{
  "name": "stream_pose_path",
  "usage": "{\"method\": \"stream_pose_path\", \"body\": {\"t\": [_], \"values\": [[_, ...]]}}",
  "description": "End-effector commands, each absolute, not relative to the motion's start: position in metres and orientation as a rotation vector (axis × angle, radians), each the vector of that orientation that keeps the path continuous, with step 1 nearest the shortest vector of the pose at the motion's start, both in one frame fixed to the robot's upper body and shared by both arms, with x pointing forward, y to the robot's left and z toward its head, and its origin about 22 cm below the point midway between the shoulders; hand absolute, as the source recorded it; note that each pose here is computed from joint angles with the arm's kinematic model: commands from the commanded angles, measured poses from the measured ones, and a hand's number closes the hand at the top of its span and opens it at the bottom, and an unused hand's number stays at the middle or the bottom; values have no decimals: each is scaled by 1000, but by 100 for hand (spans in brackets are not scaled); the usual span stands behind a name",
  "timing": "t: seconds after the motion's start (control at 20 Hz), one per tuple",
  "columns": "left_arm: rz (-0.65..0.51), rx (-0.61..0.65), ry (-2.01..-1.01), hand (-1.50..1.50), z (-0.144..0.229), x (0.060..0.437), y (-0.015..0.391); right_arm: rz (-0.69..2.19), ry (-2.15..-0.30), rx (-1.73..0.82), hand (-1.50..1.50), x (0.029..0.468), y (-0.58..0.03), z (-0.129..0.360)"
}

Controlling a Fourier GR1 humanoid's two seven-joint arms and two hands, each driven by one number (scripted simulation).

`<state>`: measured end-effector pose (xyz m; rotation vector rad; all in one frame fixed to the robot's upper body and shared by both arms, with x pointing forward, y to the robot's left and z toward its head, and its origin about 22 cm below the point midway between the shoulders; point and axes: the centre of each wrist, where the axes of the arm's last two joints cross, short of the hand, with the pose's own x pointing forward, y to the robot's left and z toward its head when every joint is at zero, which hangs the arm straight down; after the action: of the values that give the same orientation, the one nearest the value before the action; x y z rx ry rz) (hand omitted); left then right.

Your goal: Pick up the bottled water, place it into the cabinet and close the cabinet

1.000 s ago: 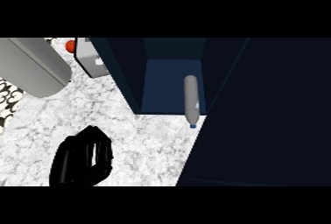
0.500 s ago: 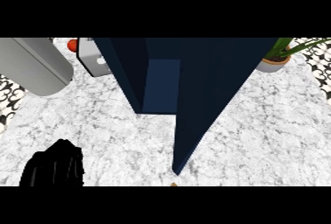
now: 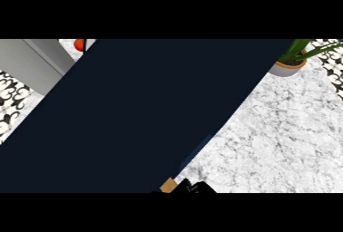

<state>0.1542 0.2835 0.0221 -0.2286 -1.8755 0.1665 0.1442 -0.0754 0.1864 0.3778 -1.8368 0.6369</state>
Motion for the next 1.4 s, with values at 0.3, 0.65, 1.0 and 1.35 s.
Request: {"method": "stream_pose_path", "body": {"t": [0.3,0.65,1.0,1.35], "values": [[160,-219,-1885,150,25,142,331,470,-1695,448,150,264,-35,196],[164,-229,-1885,150,44,137,328,468,-1635,464,150,345,-67,167],[147,-227,-1885,150,15,141,326,453,-1631,426,150,395,-88,161],[123,-242,-1913,150,35,147,330,470,-1649,390,150,411,-115,158]]}}
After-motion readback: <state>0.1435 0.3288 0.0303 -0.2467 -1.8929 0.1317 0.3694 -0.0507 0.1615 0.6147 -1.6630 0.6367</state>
